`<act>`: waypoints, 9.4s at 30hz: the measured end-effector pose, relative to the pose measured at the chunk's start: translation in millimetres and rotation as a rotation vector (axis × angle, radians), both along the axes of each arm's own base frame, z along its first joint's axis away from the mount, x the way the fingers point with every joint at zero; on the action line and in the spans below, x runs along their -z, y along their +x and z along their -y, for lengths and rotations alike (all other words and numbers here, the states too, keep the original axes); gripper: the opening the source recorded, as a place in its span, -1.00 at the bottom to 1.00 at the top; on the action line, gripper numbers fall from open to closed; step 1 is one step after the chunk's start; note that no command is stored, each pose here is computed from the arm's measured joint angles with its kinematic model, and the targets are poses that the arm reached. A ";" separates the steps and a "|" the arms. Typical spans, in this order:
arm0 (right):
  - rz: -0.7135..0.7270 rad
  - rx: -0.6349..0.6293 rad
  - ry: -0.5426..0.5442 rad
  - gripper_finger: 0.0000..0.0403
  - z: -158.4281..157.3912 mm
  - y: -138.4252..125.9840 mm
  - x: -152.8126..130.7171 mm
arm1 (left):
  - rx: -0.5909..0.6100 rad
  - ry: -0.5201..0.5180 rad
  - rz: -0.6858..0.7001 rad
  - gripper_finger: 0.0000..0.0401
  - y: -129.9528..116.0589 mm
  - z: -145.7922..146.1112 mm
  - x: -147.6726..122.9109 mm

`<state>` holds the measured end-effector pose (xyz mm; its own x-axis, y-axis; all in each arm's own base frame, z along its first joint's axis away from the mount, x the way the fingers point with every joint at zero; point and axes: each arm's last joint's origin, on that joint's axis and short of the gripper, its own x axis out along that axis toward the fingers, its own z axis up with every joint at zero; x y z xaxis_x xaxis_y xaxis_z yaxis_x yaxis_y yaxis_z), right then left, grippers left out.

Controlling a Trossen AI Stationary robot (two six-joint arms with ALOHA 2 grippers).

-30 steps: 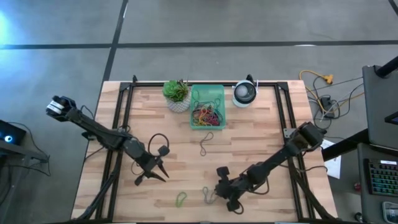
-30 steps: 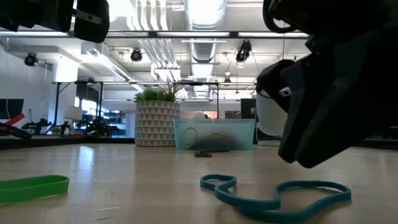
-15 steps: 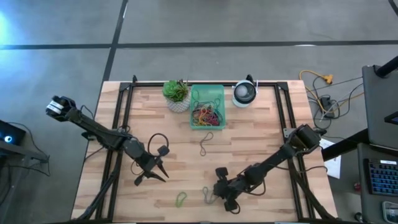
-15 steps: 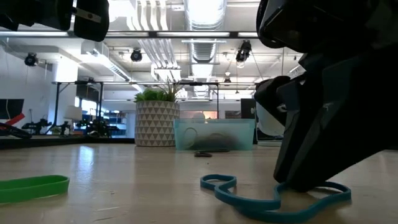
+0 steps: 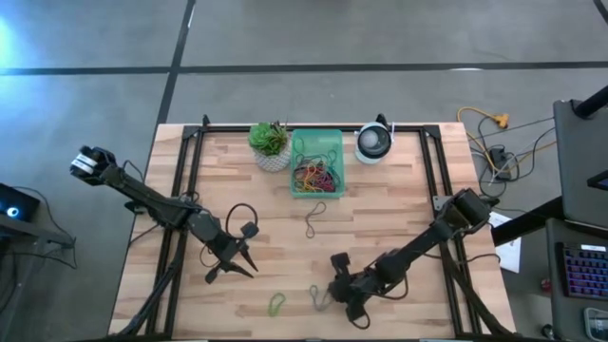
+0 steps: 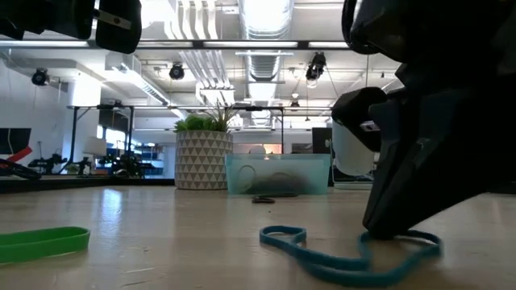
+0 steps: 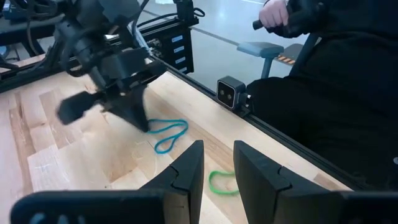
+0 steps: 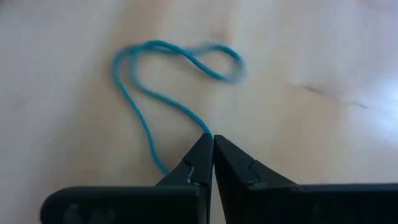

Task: Pick and place rubber bands into bin
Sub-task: Put the blue rubber band into the green bin, then put the green rubber band into the green bin

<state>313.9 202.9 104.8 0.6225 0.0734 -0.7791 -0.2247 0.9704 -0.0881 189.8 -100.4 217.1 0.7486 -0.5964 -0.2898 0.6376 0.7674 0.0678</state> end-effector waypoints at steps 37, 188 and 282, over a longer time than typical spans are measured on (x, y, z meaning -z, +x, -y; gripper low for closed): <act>0.277 0.435 -0.803 -0.96 101.6 64.3 -105.9 | 0.000 0.002 -0.002 -0.64 -0.2 -0.1 0.4; 0.440 0.288 -0.398 -0.63 -39.2 -76.9 -143.5 | -0.198 0.153 -0.754 -0.64 114.3 82.9 75.4; 0.432 0.278 -0.417 -0.66 -37.6 -78.1 -137.5 | -0.984 0.415 -0.081 -0.99 185.5 -201.5 20.0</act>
<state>235.8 240.5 242.3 0.8379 -0.3883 -0.3835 0.1686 0.8525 -0.4948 375.3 101.1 197.1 0.8162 0.4153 -0.4016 -0.2344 0.8734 0.4268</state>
